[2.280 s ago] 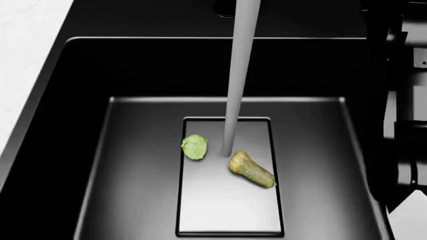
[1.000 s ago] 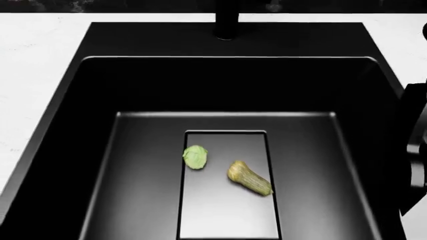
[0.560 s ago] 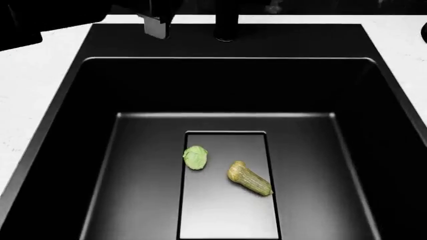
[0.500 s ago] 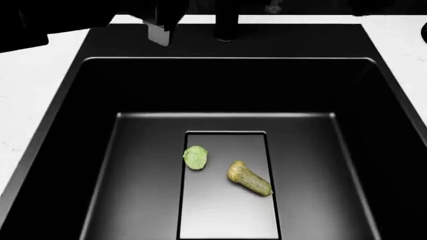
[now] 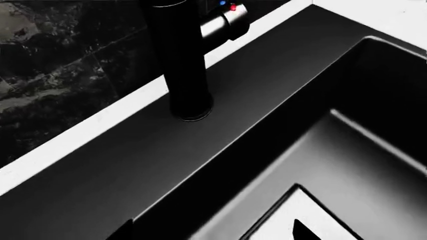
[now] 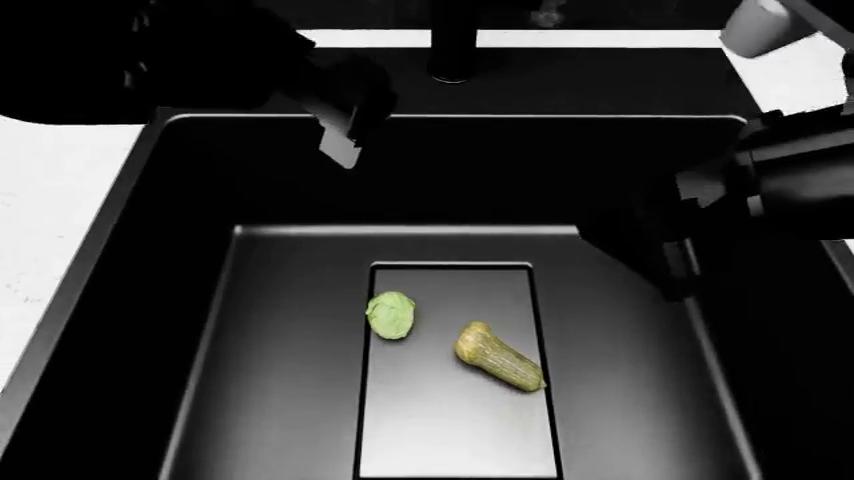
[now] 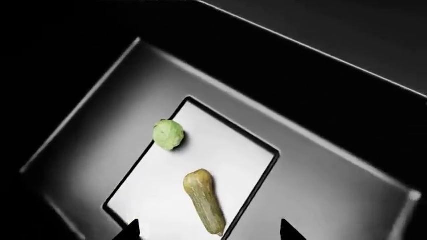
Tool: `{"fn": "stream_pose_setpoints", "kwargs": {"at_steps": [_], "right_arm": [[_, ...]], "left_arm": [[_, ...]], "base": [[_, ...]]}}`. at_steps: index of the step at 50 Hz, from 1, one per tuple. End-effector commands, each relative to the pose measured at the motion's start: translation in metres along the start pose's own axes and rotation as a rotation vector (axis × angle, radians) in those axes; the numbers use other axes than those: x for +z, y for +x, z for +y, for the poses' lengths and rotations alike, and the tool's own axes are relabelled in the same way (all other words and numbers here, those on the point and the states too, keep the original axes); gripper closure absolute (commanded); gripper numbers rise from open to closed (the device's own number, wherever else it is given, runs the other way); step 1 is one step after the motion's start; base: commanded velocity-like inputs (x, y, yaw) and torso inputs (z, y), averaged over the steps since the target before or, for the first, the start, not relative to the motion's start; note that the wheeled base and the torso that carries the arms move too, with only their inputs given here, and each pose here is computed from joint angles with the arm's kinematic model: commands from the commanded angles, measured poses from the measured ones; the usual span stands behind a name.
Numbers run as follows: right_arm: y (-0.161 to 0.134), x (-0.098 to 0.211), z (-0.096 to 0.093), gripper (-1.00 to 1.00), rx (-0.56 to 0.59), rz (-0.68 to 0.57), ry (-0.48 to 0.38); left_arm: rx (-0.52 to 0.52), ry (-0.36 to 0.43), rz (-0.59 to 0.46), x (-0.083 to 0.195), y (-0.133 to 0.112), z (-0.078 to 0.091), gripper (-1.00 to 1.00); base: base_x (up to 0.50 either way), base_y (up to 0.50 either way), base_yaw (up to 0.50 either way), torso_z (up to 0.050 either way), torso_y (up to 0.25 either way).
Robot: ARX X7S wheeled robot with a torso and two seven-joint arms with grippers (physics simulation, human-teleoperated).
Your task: Pick up the fruits and vegetables and place them in the sink. Turn on the sink faucet to wash them. Then turn the sink off and put them in the tray.
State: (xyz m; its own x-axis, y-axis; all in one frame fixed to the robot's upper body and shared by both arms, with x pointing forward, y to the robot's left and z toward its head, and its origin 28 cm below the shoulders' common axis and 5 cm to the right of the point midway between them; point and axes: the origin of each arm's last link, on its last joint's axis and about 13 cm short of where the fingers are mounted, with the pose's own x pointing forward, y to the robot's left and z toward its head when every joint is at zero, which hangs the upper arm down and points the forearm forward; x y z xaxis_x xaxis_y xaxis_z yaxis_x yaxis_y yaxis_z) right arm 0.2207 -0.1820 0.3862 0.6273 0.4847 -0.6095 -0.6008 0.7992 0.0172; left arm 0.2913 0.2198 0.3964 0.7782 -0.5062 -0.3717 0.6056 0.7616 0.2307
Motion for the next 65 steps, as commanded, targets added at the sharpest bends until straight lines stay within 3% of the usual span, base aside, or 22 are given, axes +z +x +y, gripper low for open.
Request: {"fn": "stream_pose_setpoints", "kwargs": {"at_steps": [1,7,14,37,52,65], "right_arm": [[0.036,-0.013,-0.008,-1.0,0.07,0.119,-0.011],[0.069,-0.013,-0.017,-1.0,0.074,0.168,-0.043],[0.103,-0.008,-0.017,-1.0,0.082,0.224,-0.169],[0.17,-0.01,0.007,-1.0,0.179,0.349,-0.429],[0.204,-0.032,0.018,-1.0,0.219,0.412,-0.495],[0.224,-0.05,0.011,-1.0,0.166,0.472,-0.529]], "left_arm": [[-0.017,0.04,0.079,-0.009,0.014,-0.002,-1.0],[-0.033,0.064,0.11,-0.014,0.022,-0.007,-1.0],[-0.043,0.093,0.122,-0.013,0.025,-0.01,-1.0],[-0.047,0.116,0.123,-0.014,0.025,-0.012,-1.0],[-0.037,0.105,0.137,-0.021,0.024,-0.01,-1.0],[-0.036,0.096,0.141,-0.024,0.026,-0.008,-1.0]], "base": [[0.0,0.0,0.0,0.0,0.0],[0.0,0.0,0.0,0.0,0.0],[0.0,0.0,0.0,0.0,0.0],[0.0,0.0,0.0,0.0,0.0],[0.0,0.0,0.0,0.0,0.0],[0.0,0.0,0.0,0.0,0.0]]}}
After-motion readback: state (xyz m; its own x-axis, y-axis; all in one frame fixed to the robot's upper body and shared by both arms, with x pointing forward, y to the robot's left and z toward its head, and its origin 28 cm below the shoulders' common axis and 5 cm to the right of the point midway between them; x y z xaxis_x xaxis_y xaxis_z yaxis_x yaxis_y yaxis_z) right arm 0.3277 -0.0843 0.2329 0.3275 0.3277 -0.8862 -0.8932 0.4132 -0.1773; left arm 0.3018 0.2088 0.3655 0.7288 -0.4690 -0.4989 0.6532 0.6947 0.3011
